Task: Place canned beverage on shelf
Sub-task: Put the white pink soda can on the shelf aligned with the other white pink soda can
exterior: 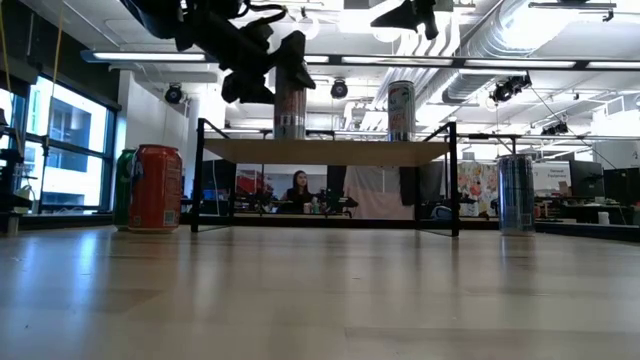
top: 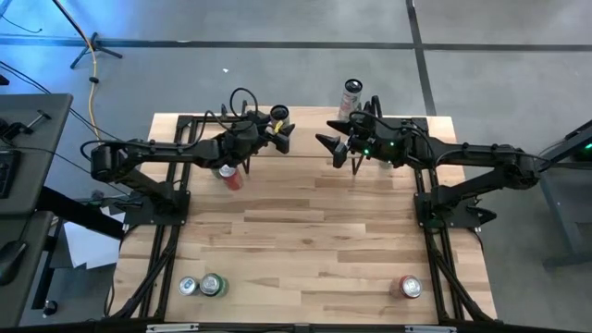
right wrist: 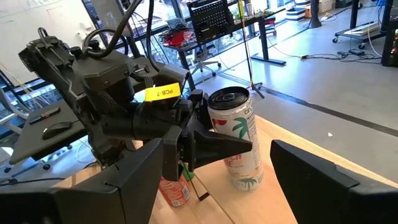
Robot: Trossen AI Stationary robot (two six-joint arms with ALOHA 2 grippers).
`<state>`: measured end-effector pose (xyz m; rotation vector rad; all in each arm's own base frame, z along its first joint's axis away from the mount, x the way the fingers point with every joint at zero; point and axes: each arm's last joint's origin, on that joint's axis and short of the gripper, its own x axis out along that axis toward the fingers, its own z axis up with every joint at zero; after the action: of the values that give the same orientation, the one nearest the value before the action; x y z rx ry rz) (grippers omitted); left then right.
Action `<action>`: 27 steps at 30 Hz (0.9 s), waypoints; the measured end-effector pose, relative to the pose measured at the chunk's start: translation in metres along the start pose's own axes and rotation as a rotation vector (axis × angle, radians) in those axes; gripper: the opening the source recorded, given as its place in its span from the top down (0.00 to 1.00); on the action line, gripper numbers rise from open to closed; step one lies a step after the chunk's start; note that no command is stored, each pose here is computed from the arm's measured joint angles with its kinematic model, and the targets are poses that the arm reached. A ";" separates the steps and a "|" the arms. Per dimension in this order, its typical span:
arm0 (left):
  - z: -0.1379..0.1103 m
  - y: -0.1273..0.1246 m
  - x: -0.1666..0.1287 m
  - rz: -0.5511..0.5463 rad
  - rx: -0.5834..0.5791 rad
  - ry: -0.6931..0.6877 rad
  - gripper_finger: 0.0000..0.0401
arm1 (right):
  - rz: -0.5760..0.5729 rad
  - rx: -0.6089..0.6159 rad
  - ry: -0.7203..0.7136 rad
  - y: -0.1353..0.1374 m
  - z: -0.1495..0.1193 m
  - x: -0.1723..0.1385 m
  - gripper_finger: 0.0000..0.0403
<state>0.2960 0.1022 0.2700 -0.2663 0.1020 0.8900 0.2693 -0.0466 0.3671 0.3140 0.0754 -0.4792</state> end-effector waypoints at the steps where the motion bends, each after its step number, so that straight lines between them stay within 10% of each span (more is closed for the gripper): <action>1: 0.001 0.000 -0.001 -0.001 0.010 -0.001 0.11 | 0.000 -0.001 0.000 0.000 0.000 0.000 0.30; 18: 0.039 0.010 -0.036 -0.050 0.186 -0.097 0.07 | 0.000 -0.022 -0.001 0.000 0.000 0.000 0.30; 27: 0.055 0.005 -0.061 -0.350 -0.049 -0.083 0.07 | 0.000 -0.028 -0.001 0.000 0.000 0.000 0.30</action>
<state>0.2520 0.0742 0.3341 -0.2824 -0.0431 0.5554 0.2693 -0.0466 0.3672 0.2863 0.0809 -0.4783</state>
